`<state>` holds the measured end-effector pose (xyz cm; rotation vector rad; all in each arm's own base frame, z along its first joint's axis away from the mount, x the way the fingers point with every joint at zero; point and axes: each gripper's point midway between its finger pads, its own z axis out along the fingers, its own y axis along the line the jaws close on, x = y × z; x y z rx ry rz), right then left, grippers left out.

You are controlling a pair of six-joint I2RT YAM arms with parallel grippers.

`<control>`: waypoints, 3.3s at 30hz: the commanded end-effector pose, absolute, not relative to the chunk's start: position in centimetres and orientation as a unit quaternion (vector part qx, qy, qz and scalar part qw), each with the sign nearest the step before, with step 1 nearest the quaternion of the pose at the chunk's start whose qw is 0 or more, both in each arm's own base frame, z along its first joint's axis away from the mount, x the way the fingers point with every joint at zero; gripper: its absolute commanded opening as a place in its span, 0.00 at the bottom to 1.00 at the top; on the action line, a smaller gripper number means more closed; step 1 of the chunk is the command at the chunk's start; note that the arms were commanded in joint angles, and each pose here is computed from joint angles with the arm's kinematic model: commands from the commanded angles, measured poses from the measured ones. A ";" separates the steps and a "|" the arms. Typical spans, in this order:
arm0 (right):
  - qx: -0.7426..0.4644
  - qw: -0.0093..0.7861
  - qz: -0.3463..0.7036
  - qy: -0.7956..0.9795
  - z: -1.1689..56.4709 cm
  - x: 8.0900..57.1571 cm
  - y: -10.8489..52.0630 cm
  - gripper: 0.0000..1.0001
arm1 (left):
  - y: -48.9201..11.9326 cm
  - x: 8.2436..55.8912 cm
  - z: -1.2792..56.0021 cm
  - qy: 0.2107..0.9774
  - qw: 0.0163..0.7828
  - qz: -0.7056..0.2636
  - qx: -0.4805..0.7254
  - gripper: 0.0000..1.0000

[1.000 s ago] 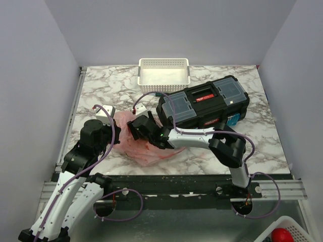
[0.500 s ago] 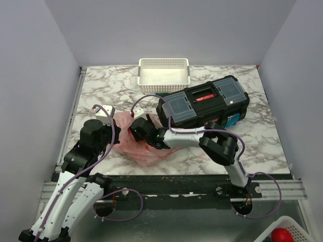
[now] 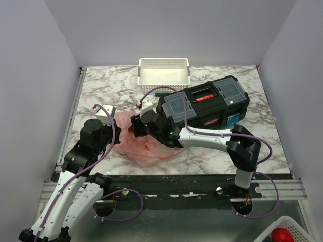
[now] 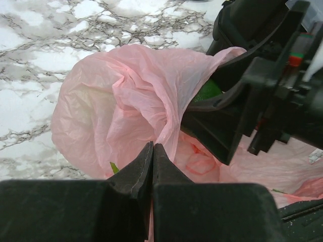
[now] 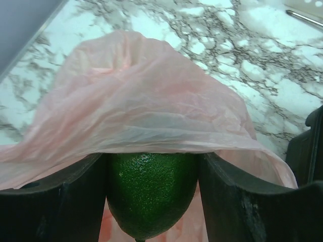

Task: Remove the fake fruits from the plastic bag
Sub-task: Take out the fake fruit from the plastic bag, then place the fake fruit in the bin, then take out the fake fruit from the plastic bag.

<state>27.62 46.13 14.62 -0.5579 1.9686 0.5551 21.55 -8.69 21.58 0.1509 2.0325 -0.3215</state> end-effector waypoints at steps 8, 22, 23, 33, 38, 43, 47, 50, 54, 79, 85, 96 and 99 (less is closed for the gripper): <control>-0.212 0.510 0.331 0.765 22.7 26.0 47.0 0.42 | -8.9 21.8 21.8 0.841 0.518 -0.139 0.070 0.00; -0.117 0.651 0.209 0.720 31.8 39.6 41.6 0.36 | -8.5 21.8 21.2 0.851 0.506 -0.126 0.062 0.00; -0.114 0.656 0.200 0.719 32.1 40.2 41.5 0.36 | -8.5 21.8 21.1 0.852 0.504 -0.126 0.062 0.00; -0.085 0.686 0.095 0.716 30.3 52.1 39.7 0.37 | -9.3 21.5 21.6 0.846 0.507 -0.146 0.078 0.00; -0.081 0.680 0.063 0.726 26.5 57.5 39.1 0.45 | -9.8 21.3 21.6 0.843 0.506 -0.158 0.090 0.00; -0.082 0.676 0.042 0.731 23.3 60.8 37.9 0.51 | -10.5 21.1 21.6 0.841 0.501 -0.173 0.106 0.00; -0.081 0.668 0.022 0.739 20.8 62.6 36.4 0.56 | -10.9 20.9 21.6 0.840 0.498 -0.183 0.116 0.00; -0.077 0.660 0.019 0.747 19.0 63.3 35.7 0.61 | -11.3 20.7 21.6 0.838 0.497 -0.188 0.125 0.00; -0.085 0.641 0.003 0.763 16.9 63.2 35.3 0.74 | -11.3 20.6 21.8 0.836 0.500 -0.187 0.126 0.00; -0.125 0.603 0.117 0.779 29.1 49.2 36.9 0.95 | -9.0 21.6 21.6 0.845 0.509 -0.143 0.079 0.00; -0.177 0.581 0.181 0.773 29.6 39.7 39.8 0.95 | -8.3 21.7 21.6 0.846 0.513 -0.129 0.067 0.00; -0.205 0.510 0.327 0.768 27.7 26.5 42.7 0.87 | -8.1 21.6 22.3 0.837 0.528 -0.132 0.061 0.00; -0.217 0.500 0.333 0.770 26.5 24.5 43.5 0.82 | -8.3 21.6 22.3 0.837 0.527 -0.134 0.063 0.00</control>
